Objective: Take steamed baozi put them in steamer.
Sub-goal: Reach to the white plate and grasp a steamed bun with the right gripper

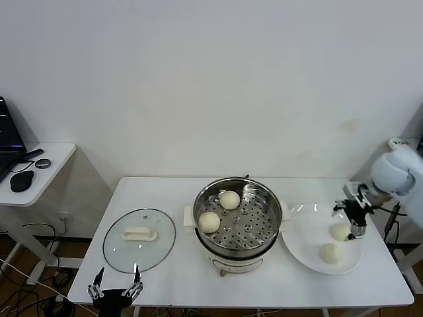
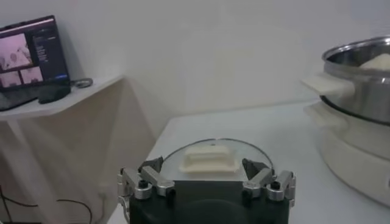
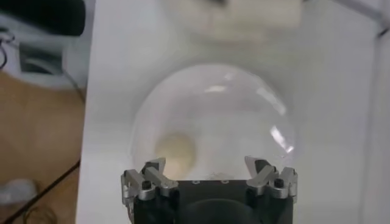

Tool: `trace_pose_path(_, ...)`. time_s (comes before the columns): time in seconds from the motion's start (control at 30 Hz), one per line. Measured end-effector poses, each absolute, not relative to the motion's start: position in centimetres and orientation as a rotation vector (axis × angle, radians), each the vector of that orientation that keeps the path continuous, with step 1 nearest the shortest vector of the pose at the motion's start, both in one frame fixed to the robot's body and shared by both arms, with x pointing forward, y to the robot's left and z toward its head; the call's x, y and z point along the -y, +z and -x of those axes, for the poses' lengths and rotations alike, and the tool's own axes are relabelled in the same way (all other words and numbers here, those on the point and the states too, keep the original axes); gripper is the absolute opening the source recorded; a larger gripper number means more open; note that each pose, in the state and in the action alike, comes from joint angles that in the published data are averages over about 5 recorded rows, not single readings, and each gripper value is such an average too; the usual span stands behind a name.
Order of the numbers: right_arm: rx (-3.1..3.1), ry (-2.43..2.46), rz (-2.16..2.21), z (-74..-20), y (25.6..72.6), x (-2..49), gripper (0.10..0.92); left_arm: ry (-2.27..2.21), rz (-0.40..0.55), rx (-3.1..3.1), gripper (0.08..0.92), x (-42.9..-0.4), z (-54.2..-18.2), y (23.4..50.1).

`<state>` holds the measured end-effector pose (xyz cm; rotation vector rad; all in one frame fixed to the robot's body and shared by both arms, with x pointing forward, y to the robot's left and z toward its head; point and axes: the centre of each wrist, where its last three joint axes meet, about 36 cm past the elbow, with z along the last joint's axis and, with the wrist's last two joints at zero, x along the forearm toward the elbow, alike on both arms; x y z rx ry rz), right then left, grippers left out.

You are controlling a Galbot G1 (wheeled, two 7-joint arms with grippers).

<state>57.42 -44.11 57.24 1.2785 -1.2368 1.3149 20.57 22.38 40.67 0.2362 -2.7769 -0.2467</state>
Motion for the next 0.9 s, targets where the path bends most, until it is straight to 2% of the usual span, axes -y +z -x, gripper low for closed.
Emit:
trace_pose_path(0.5,1.151,1.311,-1.309,-56.7,50.2,45.3,0.823,-0.255,-0.222,2.756,0.823,-22.2,-20.5,40.1)
trace_pose_path(0.9,1.196,1.310,-1.304,-57.5,47.7,44.6,0.823,-0.258,-0.217,2.744,0.823,-22.1,-20.3,39.7)
